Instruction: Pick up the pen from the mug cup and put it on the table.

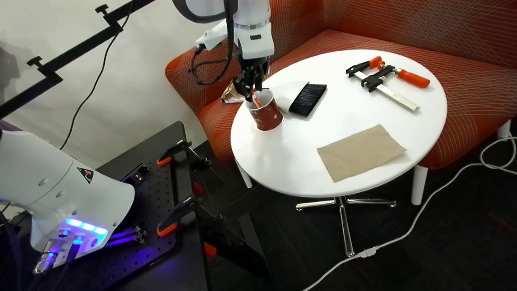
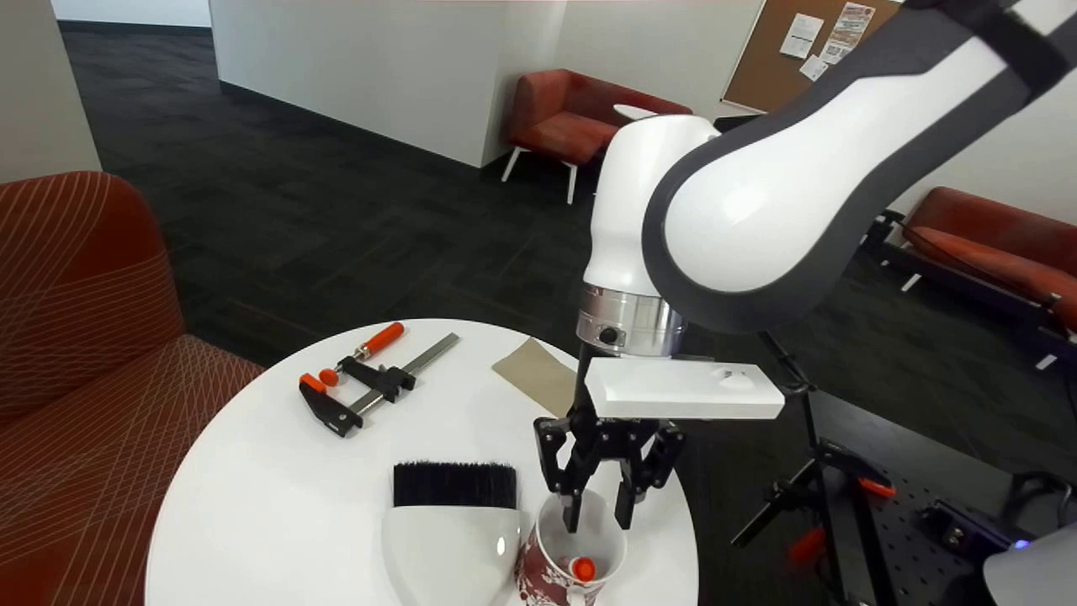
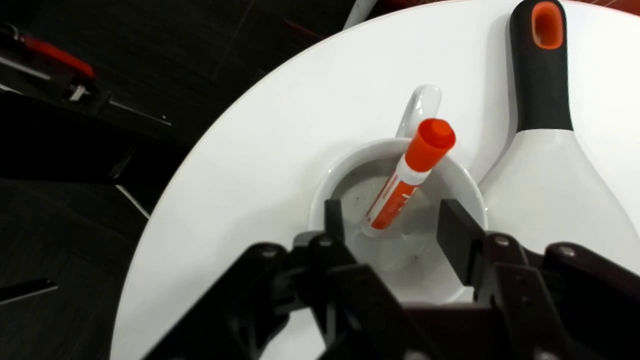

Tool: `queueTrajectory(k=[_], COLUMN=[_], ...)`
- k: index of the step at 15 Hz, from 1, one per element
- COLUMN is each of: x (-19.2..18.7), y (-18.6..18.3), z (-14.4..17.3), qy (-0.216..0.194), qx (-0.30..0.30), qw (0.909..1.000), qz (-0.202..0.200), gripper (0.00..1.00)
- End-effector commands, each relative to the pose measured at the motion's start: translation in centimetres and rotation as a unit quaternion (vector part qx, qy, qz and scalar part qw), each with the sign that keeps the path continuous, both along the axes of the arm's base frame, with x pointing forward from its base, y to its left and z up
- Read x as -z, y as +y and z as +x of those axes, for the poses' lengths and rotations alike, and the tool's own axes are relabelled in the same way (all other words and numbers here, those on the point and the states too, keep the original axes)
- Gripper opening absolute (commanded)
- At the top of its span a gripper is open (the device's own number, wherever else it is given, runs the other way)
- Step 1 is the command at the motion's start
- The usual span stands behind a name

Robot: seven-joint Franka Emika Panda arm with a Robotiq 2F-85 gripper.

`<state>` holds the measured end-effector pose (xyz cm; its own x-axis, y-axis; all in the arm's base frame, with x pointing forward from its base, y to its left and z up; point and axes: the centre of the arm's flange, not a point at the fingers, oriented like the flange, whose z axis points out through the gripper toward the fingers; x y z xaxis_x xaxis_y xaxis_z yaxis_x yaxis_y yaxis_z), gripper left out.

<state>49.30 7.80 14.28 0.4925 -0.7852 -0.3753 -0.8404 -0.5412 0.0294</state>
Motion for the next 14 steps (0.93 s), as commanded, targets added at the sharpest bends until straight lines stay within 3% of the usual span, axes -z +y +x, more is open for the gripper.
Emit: queueTrajectory(k=[1,10,12,14], x=[1.2,3.4,3.7,4.0], y=[0.2,1.0,1.1,1.1], z=[0.6,1.2,1.3,1.3], qy=[0.021,0.043,0.047,0.051], qx=[0.023,0.038,0.039,0.041], qw=[0.9993,0.9976,0.9973,0.9969], qz=[0.019,0.038,0.041,0.044], gripper=[0.56,0.45,0.41,0.31])
